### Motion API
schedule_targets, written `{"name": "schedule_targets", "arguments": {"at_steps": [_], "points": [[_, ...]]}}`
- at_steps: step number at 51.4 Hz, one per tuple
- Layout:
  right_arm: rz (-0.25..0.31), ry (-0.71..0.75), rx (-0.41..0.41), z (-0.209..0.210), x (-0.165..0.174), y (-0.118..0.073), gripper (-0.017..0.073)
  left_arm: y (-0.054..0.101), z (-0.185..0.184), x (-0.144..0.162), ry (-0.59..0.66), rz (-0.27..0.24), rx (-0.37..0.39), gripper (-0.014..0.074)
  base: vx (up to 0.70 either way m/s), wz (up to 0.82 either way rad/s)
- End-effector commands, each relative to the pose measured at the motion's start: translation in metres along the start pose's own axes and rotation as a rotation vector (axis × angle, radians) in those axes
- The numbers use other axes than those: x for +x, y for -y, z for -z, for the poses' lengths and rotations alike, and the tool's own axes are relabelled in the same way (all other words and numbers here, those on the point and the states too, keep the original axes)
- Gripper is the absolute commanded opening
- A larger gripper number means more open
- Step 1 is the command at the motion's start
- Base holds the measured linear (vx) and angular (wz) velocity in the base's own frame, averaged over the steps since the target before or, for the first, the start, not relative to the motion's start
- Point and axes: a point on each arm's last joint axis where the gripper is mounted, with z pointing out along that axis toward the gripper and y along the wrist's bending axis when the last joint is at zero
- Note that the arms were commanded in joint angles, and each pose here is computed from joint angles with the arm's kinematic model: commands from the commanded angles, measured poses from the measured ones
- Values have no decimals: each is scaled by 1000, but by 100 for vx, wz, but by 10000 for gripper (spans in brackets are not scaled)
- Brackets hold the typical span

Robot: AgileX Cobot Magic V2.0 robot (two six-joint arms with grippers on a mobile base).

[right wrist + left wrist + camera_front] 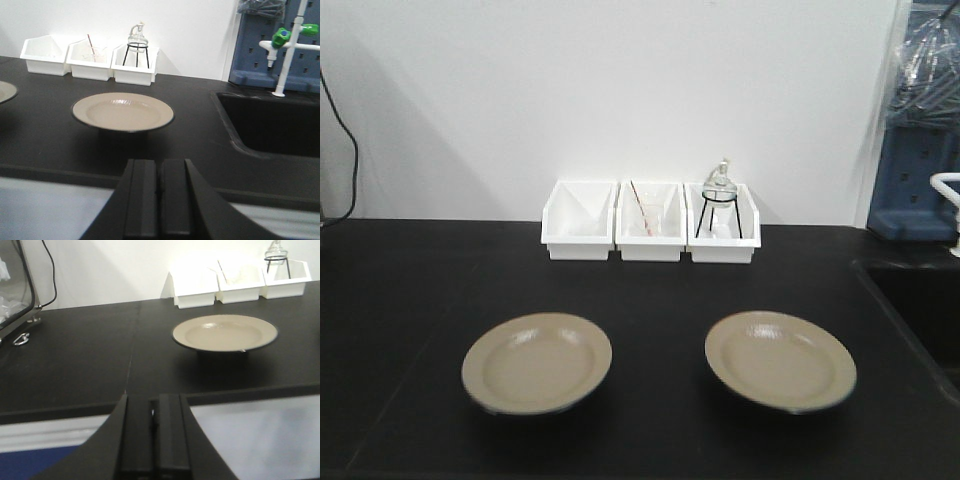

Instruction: Arrange circular plates on left workspace

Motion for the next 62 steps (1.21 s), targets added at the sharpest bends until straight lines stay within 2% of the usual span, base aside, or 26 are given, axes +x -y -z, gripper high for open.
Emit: {"name": "schedule_targets", "arguments": {"at_steps": [1, 30, 62], "points": [[14, 68, 5, 0, -1, 0, -3, -1, 0, -2, 81, 7, -21, -1, 48, 3], [14, 68, 5, 0, -1, 0, -3, -1, 0, -2, 81, 7, -21, -1, 37, -4], [14, 68, 5, 0, -1, 0, -3, -1, 0, -2, 81, 7, -21, -1, 12, 0]]}}
